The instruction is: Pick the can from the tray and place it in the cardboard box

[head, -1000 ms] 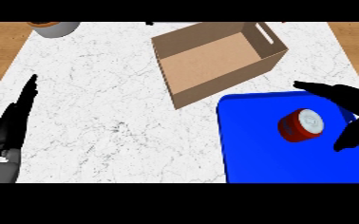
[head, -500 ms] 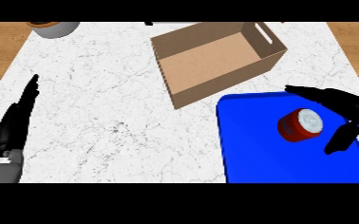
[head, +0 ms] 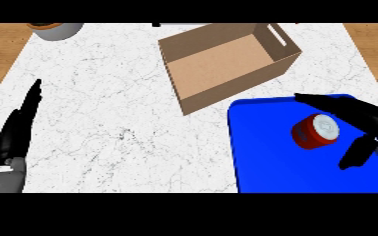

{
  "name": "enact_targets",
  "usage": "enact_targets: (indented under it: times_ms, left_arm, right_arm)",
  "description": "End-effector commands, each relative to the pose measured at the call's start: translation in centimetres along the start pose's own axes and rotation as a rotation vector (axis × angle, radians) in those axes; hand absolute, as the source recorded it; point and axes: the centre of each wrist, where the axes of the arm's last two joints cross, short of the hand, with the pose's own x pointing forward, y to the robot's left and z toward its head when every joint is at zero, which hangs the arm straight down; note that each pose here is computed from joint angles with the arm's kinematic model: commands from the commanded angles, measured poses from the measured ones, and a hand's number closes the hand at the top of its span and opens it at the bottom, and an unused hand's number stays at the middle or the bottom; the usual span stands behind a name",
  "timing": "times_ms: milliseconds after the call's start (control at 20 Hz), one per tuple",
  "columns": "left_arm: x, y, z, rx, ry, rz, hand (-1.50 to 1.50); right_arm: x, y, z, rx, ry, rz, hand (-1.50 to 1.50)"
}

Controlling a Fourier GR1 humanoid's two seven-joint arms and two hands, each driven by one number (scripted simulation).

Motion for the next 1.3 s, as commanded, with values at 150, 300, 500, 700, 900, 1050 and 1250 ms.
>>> enact_targets:
  times_ms: [150,300,500,700,900,1050,1250]
  left_arm:
    - [-0.6,-0.6,0.0,0.01,0.002,0.012,0.0]
    - [-0.7,0.5,0.2,0.009,0.002,-0.01,0.0]
    - [1.7,-0.1,-1.6,0.003,0.001,-0.014,0.0]
    - [0.1,-0.2,0.7,-0.01,0.013,-0.009,0.0]
    - [0.7,1.2,-1.9,0.0,-0.001,-0.001,0.0]
    - [-0.3,-0.1,0.0,-0.005,-0.014,-0.02,0.0]
    - [-1.2,1.7,0.4,0.01,0.01,-0.028,0.0]
  right_arm:
    - [1.9,2.4,-1.0,0.064,0.086,0.048,-1.5]
    - [1.6,2.1,-2.6,0.096,0.12,0.035,-1.5]
    - [1.9,5.0,-2.2,0.073,0.135,0.043,-1.5]
    - [-0.5,4.7,-2.3,-0.099,0.115,0.136,1.5]
    - [2.2,3.5,-4.5,-0.18,0.11,0.167,1.5]
    - [-0.8,3.5,-3.1,-0.253,0.111,0.231,1.5]
    - [0.1,4.6,-2.6,-0.409,0.477,0.08,1.5]
